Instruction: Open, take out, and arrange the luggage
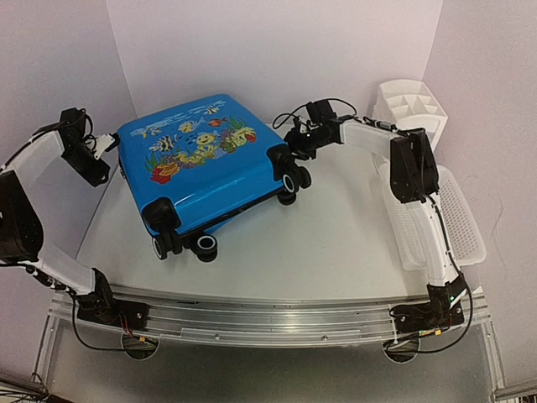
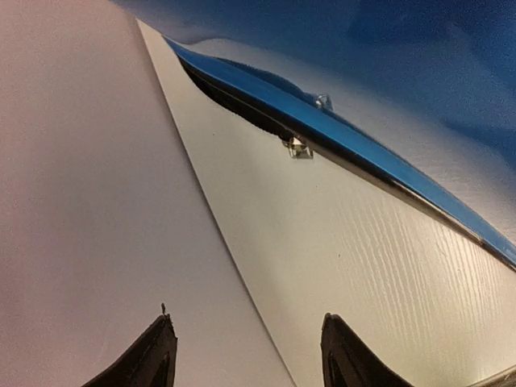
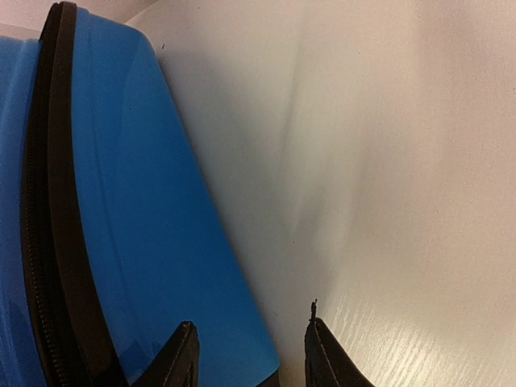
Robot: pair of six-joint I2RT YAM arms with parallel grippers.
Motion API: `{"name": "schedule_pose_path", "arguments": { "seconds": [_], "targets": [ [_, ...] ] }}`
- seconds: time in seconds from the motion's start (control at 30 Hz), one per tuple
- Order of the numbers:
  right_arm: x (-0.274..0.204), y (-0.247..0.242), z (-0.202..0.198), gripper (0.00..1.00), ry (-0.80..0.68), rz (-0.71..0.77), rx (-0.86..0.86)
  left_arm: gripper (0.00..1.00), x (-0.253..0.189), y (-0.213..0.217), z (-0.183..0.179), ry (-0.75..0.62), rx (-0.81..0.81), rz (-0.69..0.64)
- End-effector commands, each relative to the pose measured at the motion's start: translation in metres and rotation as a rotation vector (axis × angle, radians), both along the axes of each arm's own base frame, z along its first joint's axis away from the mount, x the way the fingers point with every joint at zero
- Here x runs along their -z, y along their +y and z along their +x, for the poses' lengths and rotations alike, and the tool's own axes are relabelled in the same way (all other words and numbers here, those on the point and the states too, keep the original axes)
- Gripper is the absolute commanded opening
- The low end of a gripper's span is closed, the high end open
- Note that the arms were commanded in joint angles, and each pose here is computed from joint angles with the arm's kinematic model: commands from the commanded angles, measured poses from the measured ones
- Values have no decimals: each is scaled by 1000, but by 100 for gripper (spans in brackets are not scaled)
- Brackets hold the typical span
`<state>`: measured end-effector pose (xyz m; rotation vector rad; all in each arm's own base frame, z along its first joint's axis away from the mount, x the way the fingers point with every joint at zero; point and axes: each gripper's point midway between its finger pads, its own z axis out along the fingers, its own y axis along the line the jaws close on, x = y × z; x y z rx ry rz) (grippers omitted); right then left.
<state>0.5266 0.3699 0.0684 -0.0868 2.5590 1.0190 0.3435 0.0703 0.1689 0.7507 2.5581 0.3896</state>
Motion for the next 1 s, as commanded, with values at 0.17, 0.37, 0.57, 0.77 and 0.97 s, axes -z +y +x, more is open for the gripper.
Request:
{"name": "schedule_pose_path", "arguments": {
  "seconds": [0.17, 0.37, 0.57, 0.77, 0.97],
  "targets": [
    [-58, 86, -94, 39, -72, 134, -250, 65, 5, -8, 81, -160, 70, -83],
    [-98, 114, -147, 38, -151, 200, -268, 66, 23, -40, 112, -144, 256, -122],
    [-128, 136, -203, 38, -199, 261, -276, 66, 33, -112, 129, -134, 481, -146],
    [-127, 129, -228, 38, -173, 240, -241, 65, 21, -180, 152, -164, 547, -262],
    [-123, 107, -219, 39, -203, 176, -174, 67, -29, -161, 192, -295, 350, -273]
  ]
}}
